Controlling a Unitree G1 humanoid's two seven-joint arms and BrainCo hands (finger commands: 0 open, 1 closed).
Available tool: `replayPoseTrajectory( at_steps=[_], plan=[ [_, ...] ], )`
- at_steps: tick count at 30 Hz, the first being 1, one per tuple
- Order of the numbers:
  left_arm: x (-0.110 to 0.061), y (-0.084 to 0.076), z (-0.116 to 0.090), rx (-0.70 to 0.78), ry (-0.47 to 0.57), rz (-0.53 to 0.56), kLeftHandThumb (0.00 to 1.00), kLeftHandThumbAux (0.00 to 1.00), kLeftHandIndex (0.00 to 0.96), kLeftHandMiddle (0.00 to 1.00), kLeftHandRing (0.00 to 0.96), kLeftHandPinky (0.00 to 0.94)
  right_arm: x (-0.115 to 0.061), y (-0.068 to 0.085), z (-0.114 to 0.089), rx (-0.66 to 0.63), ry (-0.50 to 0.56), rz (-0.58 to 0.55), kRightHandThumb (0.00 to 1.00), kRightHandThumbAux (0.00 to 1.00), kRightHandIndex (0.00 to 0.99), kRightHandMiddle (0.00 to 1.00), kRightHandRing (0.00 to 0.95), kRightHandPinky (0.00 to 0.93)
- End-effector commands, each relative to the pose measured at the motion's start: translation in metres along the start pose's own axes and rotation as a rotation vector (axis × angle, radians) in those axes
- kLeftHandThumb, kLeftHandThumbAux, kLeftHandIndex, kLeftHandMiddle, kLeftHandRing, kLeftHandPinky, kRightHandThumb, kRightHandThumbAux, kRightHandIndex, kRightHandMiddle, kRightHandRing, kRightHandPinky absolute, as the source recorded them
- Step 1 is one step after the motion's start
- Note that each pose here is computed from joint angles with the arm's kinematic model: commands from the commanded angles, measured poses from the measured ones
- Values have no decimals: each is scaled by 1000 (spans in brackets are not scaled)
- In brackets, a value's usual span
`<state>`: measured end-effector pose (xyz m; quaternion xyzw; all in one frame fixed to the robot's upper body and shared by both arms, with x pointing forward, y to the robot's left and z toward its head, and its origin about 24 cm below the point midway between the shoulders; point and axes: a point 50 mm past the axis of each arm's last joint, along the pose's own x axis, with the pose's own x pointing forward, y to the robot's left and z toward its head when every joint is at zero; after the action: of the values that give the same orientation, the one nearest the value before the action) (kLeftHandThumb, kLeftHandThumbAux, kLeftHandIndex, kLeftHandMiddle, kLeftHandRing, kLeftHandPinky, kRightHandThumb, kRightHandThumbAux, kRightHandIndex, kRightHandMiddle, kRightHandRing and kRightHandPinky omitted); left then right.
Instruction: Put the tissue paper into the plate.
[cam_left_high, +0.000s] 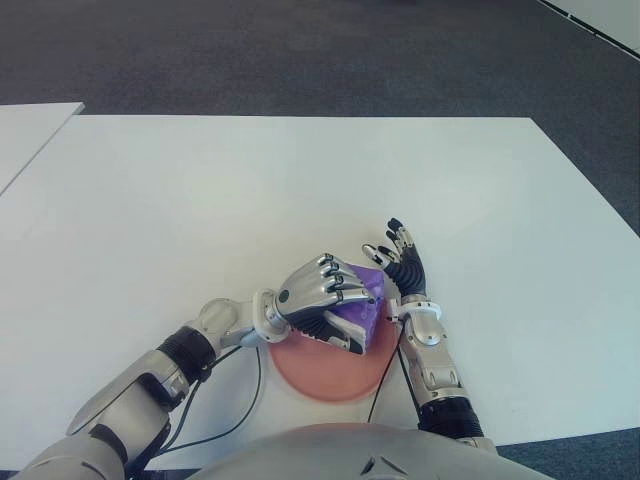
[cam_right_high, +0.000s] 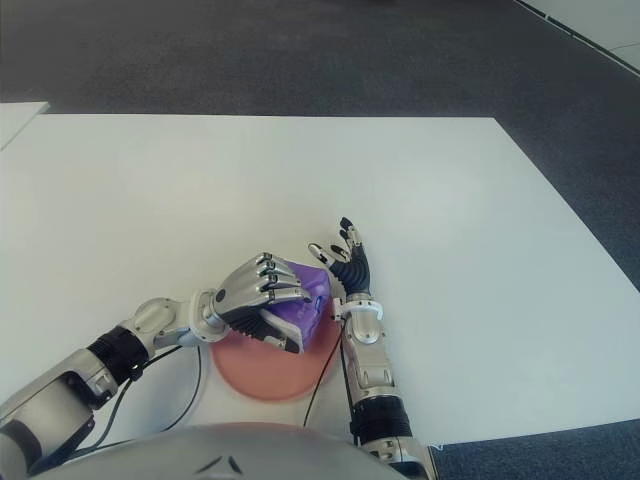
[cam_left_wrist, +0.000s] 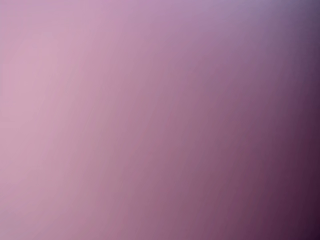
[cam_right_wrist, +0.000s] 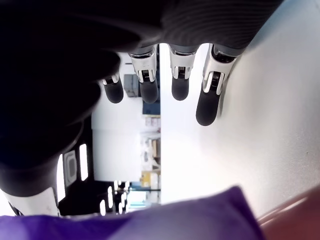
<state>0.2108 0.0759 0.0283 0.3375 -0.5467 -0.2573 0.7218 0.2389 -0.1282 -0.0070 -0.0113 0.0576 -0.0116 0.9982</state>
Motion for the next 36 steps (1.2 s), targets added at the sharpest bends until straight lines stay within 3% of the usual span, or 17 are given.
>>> replayPoseTrajectory(
  at_steps=[1,29,33,36],
  plan=[
    [-6,0,-1,11,8,-13,718,700,443,860,852,852,-15,0,-30,8,164,-9,79,678,54,44,0,0],
    [-10,14,-7,148,-20,-37,715,701,443,853,845,847,-15,-1,-29,11,164,-1,81,693,62,49,0,0],
    [-10,20,-7,150,-29,-40,716,700,443,845,841,839,-10,-3,-36,-1,181,2,78,687,65,47,0,0],
    [-1,35,-7,112,-41,-74,711,701,443,832,829,811,-13,-1,-32,-3,173,-5,78,686,66,47,0,0]
  ],
)
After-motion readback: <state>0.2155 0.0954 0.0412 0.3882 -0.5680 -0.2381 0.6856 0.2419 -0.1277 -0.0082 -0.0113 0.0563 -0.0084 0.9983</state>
